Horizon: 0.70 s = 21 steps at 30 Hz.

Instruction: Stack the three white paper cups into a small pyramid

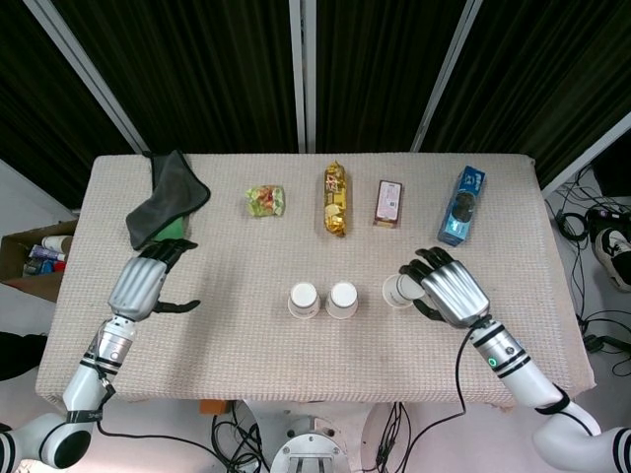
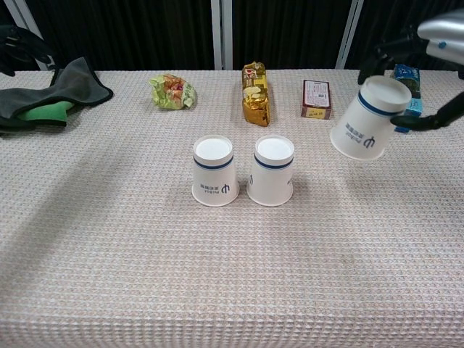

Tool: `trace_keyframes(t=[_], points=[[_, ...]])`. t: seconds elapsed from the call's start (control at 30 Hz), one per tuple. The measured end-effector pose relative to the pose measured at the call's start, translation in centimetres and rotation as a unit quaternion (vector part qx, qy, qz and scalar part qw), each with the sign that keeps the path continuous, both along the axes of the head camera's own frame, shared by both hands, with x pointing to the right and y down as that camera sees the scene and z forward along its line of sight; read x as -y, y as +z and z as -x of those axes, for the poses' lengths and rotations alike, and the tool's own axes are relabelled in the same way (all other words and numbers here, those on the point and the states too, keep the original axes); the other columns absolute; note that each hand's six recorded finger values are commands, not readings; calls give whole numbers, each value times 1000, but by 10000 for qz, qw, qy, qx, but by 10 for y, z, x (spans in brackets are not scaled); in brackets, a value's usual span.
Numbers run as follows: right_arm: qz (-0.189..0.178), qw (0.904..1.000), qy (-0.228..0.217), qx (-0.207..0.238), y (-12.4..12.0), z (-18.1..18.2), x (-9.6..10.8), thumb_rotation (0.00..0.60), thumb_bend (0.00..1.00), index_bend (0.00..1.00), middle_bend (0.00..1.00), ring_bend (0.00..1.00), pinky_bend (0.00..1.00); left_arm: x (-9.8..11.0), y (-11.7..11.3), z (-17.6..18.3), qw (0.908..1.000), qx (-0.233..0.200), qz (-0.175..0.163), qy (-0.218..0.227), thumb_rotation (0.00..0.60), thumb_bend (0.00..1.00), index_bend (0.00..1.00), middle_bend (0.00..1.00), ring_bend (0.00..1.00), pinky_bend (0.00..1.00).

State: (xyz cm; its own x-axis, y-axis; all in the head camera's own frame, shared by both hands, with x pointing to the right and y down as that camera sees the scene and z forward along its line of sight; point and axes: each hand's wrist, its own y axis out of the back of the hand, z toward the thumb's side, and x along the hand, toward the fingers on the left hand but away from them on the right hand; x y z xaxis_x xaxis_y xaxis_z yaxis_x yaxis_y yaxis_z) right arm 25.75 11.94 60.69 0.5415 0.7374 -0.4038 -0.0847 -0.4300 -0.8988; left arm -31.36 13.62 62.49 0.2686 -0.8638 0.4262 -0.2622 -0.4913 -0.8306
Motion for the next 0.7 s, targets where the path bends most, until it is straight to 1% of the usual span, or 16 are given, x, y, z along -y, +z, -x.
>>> trace_keyframes(t=[0.07,0.17,0.27,0.4,0.53,0.7], points=[[-38,9996,-218,152,-12,22,9,600,296,401,435,189,274,-2,-2,1,10000,1,-28,-19,510,39,183,182,160,255],[-20,9982,-537,252,-19,53,19,600,296,406,435,189,273,-4,-3,2,10000,0,-57,-51,511,39,183,182,160,255],[70,9959,-849,295,-16,86,23,600,296,408,435,189,274,-5,-4,4,9999,-34,-59,-88,510,39,183,182,160,255],[172,9931,-1097,365,-6,122,20,600,296,410,435,189,273,-7,-2,7,9999,-61,-24,-140,512,39,183,182,160,255],[214,9931,-1103,336,6,136,18,600,295,416,434,189,274,-9,1,13,9998,-54,4,-187,513,39,183,182,160,255],[220,9938,-1049,310,11,138,20,600,296,416,433,189,274,-9,2,15,9997,-69,18,-219,510,39,183,182,160,255]])
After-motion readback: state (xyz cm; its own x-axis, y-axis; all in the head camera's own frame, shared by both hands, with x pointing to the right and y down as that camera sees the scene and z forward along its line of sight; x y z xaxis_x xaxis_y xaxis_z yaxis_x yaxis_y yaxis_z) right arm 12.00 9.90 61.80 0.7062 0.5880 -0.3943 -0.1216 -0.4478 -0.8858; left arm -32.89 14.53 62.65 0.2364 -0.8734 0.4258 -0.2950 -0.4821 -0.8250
